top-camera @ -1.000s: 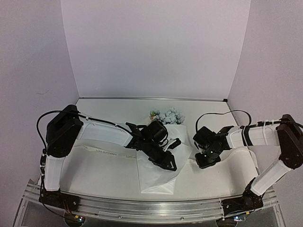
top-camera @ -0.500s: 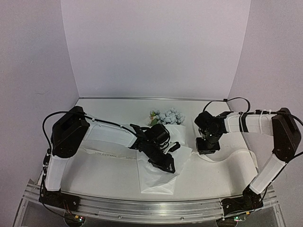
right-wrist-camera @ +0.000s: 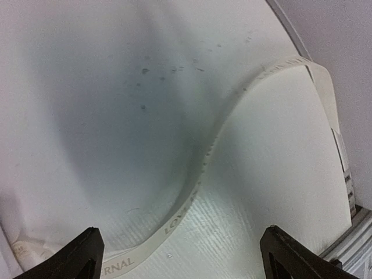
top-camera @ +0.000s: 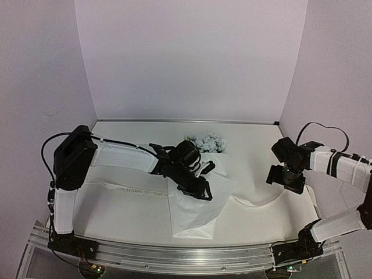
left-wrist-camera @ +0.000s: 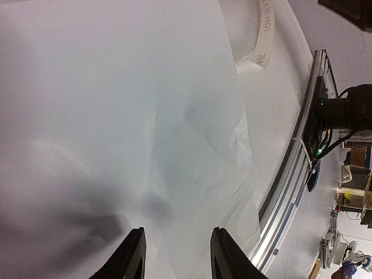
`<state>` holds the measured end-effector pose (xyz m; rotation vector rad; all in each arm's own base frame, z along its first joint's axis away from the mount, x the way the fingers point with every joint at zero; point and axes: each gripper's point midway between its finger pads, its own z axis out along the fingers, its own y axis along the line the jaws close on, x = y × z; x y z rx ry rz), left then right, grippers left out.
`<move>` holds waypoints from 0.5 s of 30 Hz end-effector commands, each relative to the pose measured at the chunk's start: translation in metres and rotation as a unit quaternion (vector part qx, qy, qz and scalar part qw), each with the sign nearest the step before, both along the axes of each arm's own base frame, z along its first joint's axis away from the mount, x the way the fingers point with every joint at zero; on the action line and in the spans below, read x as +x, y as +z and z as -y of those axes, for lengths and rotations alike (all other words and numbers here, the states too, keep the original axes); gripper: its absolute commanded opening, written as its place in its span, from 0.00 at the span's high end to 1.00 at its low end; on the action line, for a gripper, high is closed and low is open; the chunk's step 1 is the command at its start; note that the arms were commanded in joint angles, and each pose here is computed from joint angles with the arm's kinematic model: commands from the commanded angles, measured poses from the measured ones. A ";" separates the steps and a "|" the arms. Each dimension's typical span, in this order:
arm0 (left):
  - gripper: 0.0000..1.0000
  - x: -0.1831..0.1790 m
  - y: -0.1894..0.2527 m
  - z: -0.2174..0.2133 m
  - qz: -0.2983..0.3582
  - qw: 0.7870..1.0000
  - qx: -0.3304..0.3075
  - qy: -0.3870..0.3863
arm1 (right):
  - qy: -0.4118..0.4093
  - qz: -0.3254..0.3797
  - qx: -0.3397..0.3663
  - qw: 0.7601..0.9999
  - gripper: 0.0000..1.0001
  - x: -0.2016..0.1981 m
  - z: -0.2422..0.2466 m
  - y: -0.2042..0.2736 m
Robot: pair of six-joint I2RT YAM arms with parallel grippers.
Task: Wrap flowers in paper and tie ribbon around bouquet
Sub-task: Adjust the right side of the ribbon at the center of the board, then pick up the ribbon at the center of the board.
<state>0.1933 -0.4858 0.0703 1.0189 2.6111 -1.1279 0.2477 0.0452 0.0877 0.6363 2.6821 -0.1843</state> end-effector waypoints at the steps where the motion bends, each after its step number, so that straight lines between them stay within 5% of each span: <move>1: 0.59 0.029 0.077 -0.010 0.033 0.994 -0.087 0.049 | -0.120 -0.008 -0.013 0.993 0.05 -0.007 0.031 -0.010; 9: 0.50 0.095 0.093 -0.104 0.029 0.968 -0.080 0.238 | -0.219 -0.025 -0.009 0.975 0.13 0.009 0.042 -0.032; 15: 0.39 0.129 0.066 -0.219 0.017 0.901 -0.001 0.434 | -0.266 -0.023 0.005 0.964 0.20 0.016 0.053 -0.057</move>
